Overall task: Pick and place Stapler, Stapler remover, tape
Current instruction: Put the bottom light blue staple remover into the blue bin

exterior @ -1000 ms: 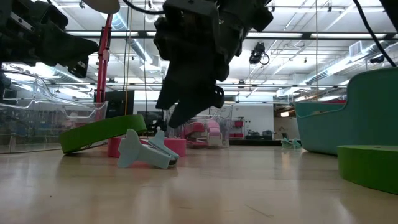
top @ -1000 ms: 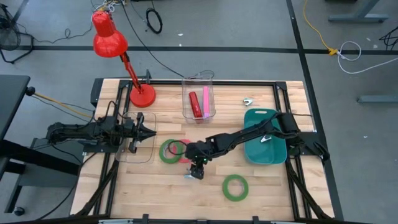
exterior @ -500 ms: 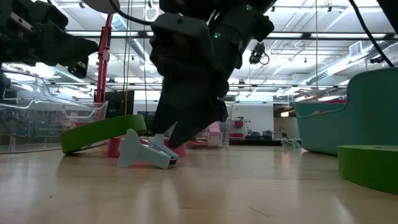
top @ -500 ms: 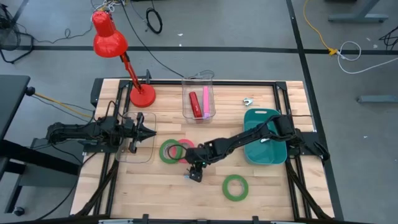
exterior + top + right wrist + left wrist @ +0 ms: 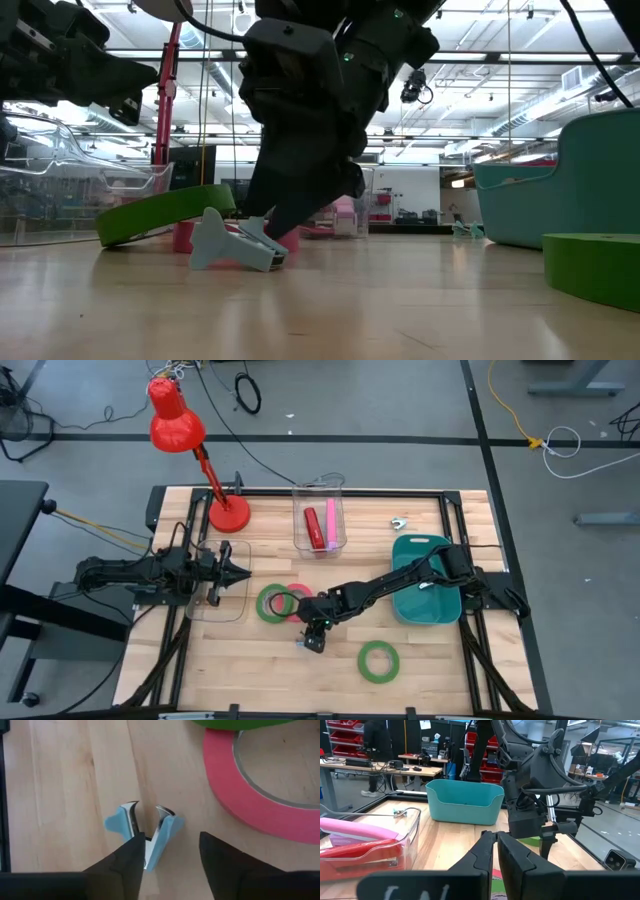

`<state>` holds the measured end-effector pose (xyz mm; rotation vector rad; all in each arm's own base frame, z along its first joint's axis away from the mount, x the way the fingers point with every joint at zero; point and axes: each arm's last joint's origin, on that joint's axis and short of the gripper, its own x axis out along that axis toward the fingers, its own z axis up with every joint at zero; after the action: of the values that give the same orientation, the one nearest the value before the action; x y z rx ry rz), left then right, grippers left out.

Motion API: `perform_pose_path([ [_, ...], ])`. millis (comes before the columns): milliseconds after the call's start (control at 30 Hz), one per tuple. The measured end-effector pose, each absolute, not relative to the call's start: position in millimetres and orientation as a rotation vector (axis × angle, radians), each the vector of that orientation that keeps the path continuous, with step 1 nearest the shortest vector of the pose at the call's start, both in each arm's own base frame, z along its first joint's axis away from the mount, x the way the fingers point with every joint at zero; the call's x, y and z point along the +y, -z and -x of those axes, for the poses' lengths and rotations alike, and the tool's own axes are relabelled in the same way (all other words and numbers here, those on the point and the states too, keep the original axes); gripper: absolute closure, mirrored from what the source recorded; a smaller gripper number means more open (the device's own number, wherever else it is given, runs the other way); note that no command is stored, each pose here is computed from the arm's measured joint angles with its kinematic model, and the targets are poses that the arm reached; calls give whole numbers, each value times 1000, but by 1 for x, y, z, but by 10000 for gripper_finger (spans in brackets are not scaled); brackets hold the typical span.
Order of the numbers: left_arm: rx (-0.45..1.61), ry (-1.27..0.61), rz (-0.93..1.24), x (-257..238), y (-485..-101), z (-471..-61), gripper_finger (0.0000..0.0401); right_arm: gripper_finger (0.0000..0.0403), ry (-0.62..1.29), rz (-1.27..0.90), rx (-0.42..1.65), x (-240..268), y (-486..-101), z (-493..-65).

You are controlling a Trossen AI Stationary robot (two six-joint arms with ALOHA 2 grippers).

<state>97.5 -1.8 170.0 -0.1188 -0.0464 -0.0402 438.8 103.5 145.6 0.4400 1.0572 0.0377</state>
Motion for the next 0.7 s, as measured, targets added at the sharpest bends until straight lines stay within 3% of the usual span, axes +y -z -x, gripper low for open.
perform_pose_path([
  [567, -46, 40, 119, -2, -170, -98, 371, 392, -63, -453, 1040, 104, -147, -441],
  [700, -46, 40, 119, -2, -170, -98, 371, 397, -70, -456, 1043, 105, -147, -441],
])
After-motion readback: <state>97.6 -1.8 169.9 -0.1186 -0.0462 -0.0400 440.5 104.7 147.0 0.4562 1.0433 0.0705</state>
